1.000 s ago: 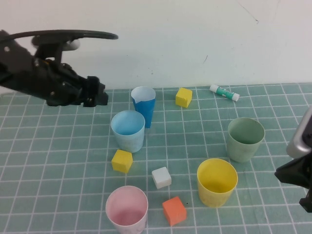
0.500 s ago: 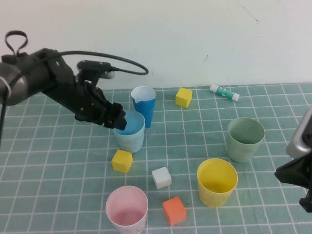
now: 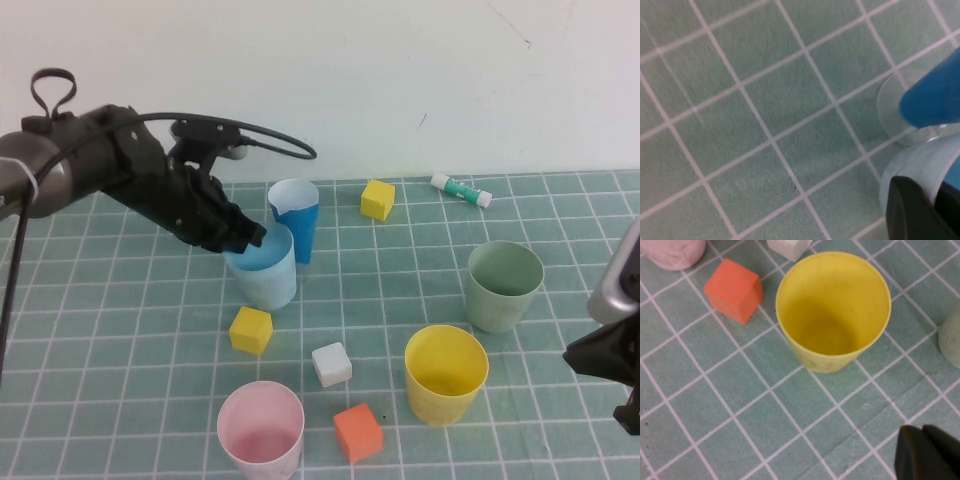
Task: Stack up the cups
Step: Pick up the blue cup, then place the blue cup on the pink cup
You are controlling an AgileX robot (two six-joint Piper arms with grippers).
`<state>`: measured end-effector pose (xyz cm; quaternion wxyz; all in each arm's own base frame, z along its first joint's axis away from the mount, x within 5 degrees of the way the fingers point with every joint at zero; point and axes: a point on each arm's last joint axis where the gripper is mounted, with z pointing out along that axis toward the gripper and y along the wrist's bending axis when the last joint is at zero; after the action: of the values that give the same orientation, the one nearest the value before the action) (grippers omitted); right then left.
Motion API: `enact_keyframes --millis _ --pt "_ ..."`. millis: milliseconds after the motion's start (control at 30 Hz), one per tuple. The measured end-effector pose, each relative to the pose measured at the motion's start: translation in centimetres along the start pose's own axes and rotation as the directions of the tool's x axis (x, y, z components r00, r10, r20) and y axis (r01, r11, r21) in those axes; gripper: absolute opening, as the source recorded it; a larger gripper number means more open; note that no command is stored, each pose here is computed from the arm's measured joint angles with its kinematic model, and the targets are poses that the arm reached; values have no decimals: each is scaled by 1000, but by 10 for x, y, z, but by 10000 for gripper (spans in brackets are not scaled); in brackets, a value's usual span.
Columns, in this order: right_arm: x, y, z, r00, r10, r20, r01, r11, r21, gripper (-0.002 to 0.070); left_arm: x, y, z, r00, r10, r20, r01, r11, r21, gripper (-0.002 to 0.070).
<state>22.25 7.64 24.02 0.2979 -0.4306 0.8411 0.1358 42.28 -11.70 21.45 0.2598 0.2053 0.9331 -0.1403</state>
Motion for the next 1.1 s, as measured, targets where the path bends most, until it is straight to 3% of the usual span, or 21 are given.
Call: enact_keyframes --millis 333,633,900,1100 --pt "-1 0 0 1000 16 13 -16 1000 -5 -3 -18 -33 -114 988 55 142 -58 998 13 13" --pt "-1 0 0 1000 16 13 -16 1000 -5 -3 15 -74 -210 992 115 60 -119 990 72 13" --pt "-1 0 0 1000 20 13 -20 1000 -5 -3 73 -104 -211 989 148 13 -149 985 82 13" --pt "-1 0 0 1000 23 15 -23 1000 -6 -3 109 -103 -176 994 110 -5 -109 991 71 13"
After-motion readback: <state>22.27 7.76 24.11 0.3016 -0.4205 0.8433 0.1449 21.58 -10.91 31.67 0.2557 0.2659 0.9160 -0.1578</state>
